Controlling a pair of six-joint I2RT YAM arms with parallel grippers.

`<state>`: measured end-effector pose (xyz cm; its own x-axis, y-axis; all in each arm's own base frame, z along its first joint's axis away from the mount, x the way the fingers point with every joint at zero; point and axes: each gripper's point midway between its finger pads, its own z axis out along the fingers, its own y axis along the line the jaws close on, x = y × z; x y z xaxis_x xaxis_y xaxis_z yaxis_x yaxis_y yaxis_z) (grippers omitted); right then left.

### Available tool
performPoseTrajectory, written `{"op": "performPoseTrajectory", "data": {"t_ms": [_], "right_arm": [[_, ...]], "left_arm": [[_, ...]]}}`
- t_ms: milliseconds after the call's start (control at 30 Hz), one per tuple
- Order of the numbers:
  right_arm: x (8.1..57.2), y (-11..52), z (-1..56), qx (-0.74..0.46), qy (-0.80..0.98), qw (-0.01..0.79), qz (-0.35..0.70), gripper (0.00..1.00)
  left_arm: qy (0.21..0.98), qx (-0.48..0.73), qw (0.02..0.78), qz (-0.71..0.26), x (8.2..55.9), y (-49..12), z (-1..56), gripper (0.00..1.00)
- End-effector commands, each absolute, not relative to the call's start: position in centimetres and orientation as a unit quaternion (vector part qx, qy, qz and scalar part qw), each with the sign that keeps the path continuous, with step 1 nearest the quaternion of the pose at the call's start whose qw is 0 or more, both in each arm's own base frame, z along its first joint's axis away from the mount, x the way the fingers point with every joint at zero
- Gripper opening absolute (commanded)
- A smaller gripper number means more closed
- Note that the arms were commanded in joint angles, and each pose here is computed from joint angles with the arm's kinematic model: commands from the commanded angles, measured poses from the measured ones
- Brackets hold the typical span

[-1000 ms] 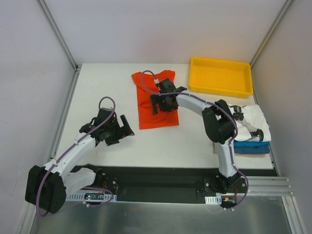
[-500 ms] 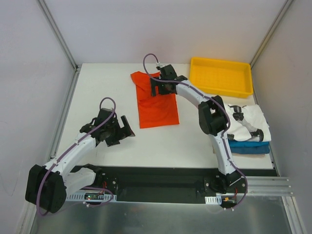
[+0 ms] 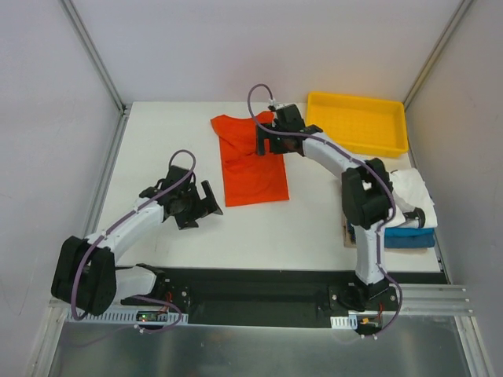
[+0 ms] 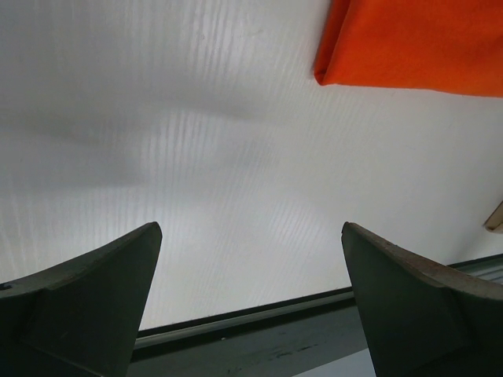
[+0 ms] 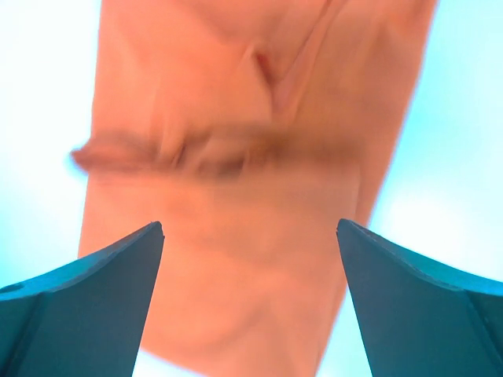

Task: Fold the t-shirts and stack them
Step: Fold the folded rectangular tshirt in 1/3 of the way

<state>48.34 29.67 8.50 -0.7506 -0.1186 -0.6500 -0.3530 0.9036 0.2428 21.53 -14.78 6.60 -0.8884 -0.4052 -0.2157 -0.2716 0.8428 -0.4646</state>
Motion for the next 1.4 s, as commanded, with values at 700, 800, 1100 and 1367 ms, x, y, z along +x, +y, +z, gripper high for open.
{"op": "performPoseTrajectory", "data": {"t_ms": [700,800,1100,1367], "right_arm": [[46.2,43.1,11.7,-0.093,0.842,0.252,0.467,0.96],[48.4,43.9,10.9,-0.076,0.840,0.270,0.465,0.96],[49.4,43.8,7.8,-0.039,0.852,0.249,0.458,0.96],[52.8,42.8,18.2,-0.071,0.803,0.339,0.484,0.96]], "left_arm": [[0.940,-0.166,0.184,-0.232,21.8,-14.7,6.3,0.99],[0.941,-0.166,0.179,-0.233,21.5,-14.7,6.0,0.99],[0.940,-0.164,0.177,-0.240,21.8,-15.1,6.2,0.99],[0.934,-0.153,0.184,-0.267,22.6,-16.1,7.9,0.99]]}}
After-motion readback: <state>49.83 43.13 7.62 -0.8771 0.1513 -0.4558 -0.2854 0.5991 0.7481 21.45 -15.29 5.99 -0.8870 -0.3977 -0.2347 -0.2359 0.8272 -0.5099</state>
